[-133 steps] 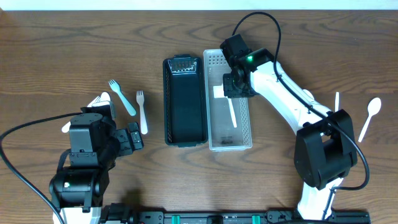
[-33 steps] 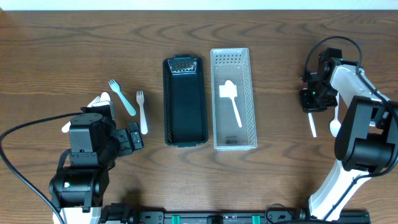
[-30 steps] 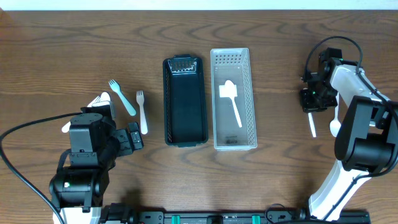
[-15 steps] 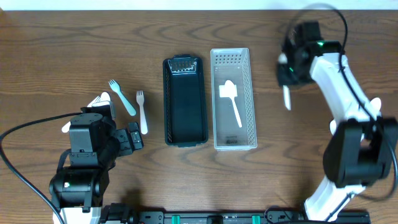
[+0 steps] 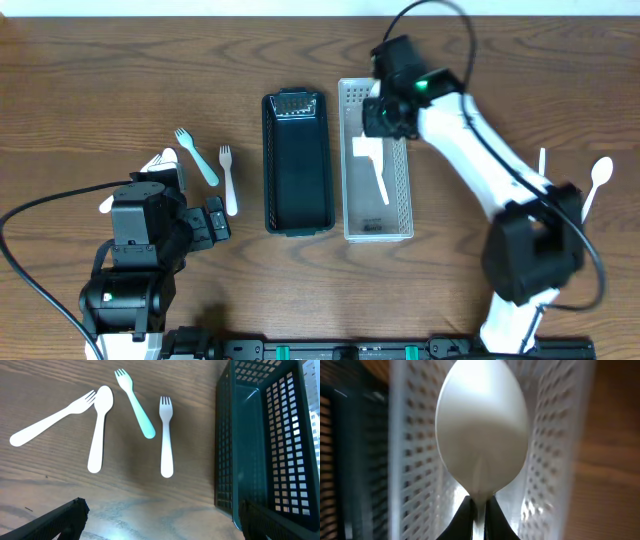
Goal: Pack container
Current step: 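Carry the second spoon into the white basket and release, then move the right gripper to a white spoon and grasp it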
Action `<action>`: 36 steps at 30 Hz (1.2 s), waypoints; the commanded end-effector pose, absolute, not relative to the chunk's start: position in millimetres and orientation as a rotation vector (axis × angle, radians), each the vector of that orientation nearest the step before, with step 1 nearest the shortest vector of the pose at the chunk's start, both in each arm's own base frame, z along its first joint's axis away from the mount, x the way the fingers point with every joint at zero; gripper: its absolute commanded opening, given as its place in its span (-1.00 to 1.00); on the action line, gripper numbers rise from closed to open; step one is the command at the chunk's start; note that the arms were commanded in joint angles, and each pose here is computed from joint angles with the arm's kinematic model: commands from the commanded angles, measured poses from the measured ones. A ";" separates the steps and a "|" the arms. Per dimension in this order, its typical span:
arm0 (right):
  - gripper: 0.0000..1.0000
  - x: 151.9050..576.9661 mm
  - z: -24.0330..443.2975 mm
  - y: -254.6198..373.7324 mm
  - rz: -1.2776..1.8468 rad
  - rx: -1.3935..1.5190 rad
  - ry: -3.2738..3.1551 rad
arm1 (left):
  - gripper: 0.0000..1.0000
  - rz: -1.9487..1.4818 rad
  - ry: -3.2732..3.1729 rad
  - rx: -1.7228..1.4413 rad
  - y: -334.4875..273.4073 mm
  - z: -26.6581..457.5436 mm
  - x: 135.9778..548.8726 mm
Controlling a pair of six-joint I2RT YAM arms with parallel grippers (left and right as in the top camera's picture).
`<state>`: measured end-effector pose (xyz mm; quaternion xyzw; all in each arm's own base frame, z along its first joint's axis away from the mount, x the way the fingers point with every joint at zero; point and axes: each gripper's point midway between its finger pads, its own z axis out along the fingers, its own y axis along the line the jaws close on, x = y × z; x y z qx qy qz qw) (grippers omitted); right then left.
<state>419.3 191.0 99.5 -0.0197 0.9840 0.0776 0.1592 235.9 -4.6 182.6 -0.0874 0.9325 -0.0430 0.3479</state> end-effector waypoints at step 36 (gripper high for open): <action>0.54 349.2 123.7 -167.0 -0.140 1.049 2.747 | 0.96 -0.106 2.397 -0.243 -2.3 190.7 237.6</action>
